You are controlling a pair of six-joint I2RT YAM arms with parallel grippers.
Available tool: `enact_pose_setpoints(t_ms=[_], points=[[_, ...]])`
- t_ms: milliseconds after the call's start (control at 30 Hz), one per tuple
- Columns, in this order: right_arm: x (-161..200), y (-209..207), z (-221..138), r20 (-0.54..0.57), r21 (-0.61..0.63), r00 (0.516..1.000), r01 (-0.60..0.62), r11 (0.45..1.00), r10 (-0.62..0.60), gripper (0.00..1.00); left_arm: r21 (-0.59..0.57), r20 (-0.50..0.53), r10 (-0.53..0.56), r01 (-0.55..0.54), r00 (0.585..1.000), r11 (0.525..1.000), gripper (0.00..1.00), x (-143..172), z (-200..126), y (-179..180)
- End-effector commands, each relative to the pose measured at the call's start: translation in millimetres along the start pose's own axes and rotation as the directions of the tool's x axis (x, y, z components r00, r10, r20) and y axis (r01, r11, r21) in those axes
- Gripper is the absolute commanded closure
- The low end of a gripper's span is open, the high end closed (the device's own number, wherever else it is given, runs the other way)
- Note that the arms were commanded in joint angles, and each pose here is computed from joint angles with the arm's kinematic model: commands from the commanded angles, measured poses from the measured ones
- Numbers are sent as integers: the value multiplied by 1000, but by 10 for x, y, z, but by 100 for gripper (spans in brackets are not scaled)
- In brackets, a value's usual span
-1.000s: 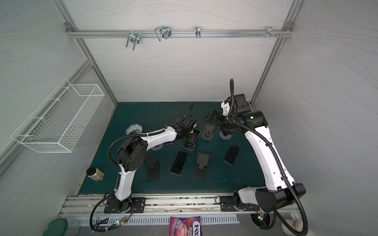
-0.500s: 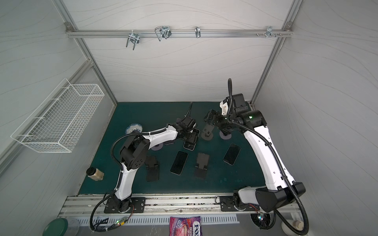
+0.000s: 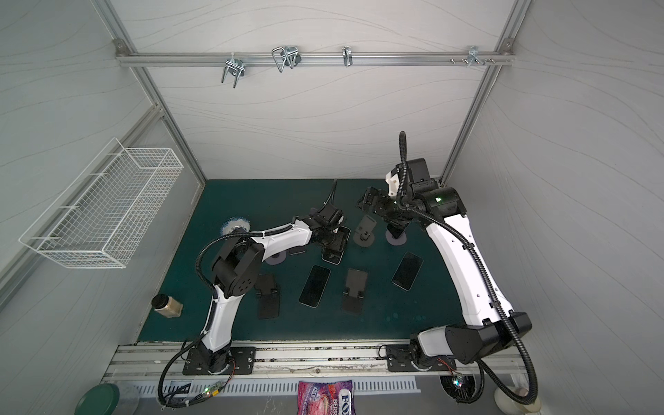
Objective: Remove the phone from the phone stand
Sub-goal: Place the phone at the center of the table.
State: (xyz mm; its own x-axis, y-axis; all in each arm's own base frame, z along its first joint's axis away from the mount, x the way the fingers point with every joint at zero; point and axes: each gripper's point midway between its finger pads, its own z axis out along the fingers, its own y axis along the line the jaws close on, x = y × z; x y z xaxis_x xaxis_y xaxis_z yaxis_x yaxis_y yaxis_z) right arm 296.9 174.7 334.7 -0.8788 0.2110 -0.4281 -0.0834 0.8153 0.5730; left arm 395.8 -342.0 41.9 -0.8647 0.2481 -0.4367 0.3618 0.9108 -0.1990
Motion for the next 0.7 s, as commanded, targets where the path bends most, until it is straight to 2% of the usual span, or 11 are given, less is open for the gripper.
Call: enact_pose_setpoints(t_ms=[0, 533, 667], points=[[22, 15, -18, -13, 2, 1000, -4, 1000, 4, 2, 25, 32, -3, 2, 999, 1000, 29, -159, 1, -48], [-78, 23, 44, -20, 5, 1000, -23, 1000, 23, 2, 41, -11, 4, -3, 1000, 999, 27, -119, -9, -45], [-134, -14, 21, -14, -22, 996, -92, 995, 92, 2, 30, -16, 7, -7, 1000, 1000, 26, -135, -20, -28]])
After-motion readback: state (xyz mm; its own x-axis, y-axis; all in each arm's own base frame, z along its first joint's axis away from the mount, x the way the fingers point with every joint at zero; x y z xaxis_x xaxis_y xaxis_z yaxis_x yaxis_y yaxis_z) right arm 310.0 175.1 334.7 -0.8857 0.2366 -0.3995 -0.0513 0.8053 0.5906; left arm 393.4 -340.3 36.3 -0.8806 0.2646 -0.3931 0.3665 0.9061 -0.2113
